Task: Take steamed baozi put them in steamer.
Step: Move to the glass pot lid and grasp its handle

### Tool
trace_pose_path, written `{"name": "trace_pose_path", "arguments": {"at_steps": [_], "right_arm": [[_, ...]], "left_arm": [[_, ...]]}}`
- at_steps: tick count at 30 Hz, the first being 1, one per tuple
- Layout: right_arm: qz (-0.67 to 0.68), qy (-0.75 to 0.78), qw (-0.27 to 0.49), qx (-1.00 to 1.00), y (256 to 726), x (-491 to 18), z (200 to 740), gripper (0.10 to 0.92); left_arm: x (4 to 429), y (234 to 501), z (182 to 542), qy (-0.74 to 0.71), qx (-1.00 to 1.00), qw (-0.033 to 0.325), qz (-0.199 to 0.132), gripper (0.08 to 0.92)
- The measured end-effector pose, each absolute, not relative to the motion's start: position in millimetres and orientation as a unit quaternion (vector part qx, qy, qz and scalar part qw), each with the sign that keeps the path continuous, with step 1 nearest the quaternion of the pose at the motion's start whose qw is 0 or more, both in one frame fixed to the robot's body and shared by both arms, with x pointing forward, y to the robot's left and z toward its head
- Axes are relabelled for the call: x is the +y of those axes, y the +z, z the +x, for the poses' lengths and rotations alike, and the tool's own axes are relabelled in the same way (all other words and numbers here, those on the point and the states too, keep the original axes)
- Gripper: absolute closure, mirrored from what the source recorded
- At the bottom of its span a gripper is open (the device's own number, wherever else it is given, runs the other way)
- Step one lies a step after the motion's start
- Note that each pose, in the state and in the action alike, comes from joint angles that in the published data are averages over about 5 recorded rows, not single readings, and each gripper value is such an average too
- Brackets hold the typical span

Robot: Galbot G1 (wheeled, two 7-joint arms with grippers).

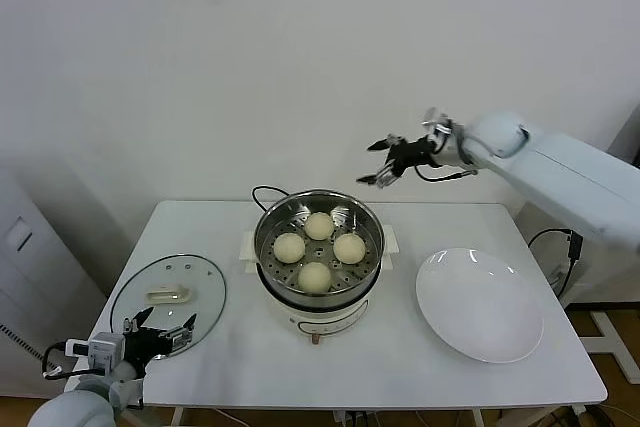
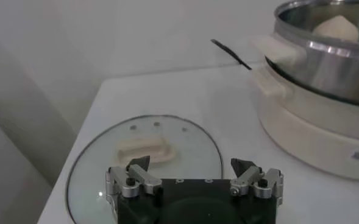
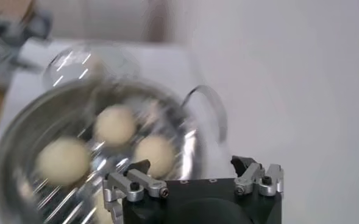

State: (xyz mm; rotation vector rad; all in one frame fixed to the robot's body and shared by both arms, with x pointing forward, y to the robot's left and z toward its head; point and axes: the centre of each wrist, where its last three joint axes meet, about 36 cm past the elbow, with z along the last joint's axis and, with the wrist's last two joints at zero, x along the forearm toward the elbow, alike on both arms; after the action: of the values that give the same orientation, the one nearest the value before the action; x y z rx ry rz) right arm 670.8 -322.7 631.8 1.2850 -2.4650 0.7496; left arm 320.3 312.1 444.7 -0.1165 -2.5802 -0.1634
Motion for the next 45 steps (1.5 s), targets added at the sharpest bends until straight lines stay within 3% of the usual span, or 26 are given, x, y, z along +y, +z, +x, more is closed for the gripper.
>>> {"name": "trace_pose_path", "arguments": {"at_steps": [9, 20, 33, 45], "right_arm": [[0.306, 0.146, 0.026, -0.940, 566, -379, 622, 0.200], [0.191, 0.064, -0.021, -0.979, 489, -388, 564, 0.200], [0.075, 0.020, -0.012, -0.997, 412, -411, 490, 0.200], [0.022, 0.017, 0.002, -1.000, 372, -421, 451, 0.200]], "left_arm": [[318, 452, 327, -0.075, -0.963, 0.255, -0.035, 0.177], [329, 445, 328, -0.190, -0.958, 0.214, -0.024, 0.177], [341, 410, 314, -0.439, -0.890, 0.123, -0.035, 0.177], [357, 367, 318, -0.615, -0.784, 0.058, -0.059, 0.177]]}}
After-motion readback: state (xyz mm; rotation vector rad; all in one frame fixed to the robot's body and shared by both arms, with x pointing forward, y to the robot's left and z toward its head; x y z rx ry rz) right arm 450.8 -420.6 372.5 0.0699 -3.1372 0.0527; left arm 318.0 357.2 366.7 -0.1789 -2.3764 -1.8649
